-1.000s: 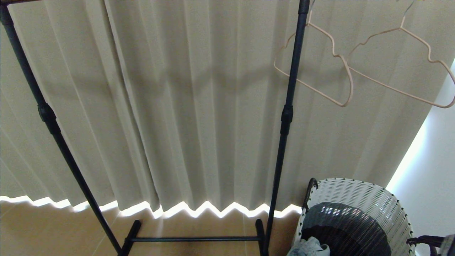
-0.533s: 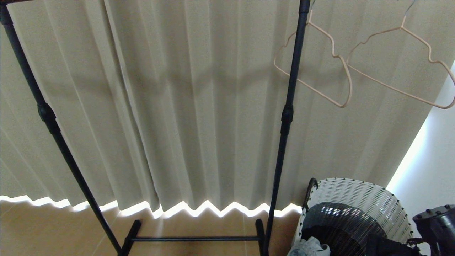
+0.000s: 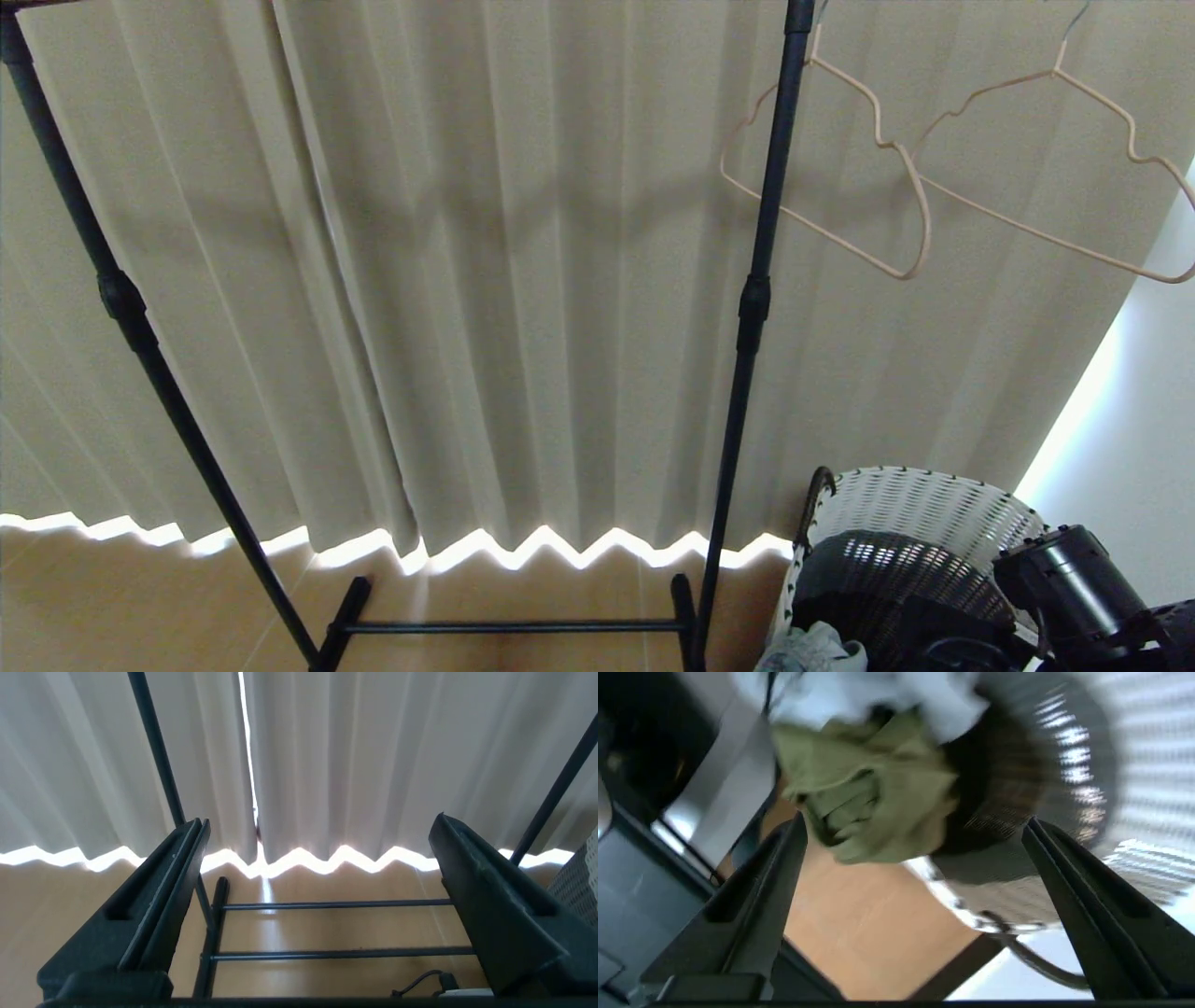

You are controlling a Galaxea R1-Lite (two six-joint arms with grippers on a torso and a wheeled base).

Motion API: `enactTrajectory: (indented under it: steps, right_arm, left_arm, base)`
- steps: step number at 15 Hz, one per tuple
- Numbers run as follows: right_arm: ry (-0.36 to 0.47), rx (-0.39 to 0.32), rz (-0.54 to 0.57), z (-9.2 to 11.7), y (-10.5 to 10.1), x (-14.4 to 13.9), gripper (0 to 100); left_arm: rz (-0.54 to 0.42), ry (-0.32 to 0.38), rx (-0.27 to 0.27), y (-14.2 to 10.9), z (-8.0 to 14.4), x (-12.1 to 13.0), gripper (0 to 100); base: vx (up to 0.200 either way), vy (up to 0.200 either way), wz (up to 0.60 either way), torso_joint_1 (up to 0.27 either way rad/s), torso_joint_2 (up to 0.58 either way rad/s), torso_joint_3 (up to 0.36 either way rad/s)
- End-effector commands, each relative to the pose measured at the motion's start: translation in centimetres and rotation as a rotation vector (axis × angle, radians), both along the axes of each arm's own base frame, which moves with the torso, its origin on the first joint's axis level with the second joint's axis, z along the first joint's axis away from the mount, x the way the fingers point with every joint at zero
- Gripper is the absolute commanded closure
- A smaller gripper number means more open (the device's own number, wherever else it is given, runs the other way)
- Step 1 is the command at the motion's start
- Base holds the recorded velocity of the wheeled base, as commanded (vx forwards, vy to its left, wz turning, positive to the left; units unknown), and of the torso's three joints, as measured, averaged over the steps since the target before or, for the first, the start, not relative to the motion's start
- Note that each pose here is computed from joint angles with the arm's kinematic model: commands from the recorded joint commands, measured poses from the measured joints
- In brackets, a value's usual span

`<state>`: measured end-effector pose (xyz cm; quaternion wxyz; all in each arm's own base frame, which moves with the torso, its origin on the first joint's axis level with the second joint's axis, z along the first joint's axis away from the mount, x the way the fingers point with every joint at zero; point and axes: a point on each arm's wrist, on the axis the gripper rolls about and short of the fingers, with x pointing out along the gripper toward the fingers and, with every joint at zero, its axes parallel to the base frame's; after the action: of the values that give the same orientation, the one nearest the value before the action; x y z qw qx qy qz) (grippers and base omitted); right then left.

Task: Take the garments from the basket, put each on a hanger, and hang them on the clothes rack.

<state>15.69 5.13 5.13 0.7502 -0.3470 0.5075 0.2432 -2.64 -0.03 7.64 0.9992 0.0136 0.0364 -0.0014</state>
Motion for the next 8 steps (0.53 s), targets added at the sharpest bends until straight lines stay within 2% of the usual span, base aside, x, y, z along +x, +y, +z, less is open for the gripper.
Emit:
enactTrajectory:
  steps: [1,6,7,8]
  right_arm:
    - [0.015,-0.013,-0.013,-0.78,0.05,0.73,0]
    - [-0.034,-0.034,-0.041,-1.14,-0.07,1.4,0]
    - [-0.037,-0.033,-0.041,-1.07,-0.09,1.35,100]
    - [-0.038,-0.033,-0.041,-1.05,-0.13,1.23,100]
  left_arm:
    - [0.002,-0.001,0.0,0.0,0.0,0.0,0]
    - [0.003,0.001,-0.003,0.01,-0.04,0.01,0]
    - [0.005,0.001,-0.003,0.01,-0.04,0.01,0]
    - [0.005,0.001,-0.003,0.01,-0.04,0.01,0]
  base:
    - [0.0,0.0,0.0,0.0,0.0,0.0]
    - [0.0,0.0,0.0,0.0,0.0,0.0]
    - [0.0,0.0,0.0,0.0,0.0,0.0]
    - [0.0,0.0,0.0,0.0,0.0,0.0]
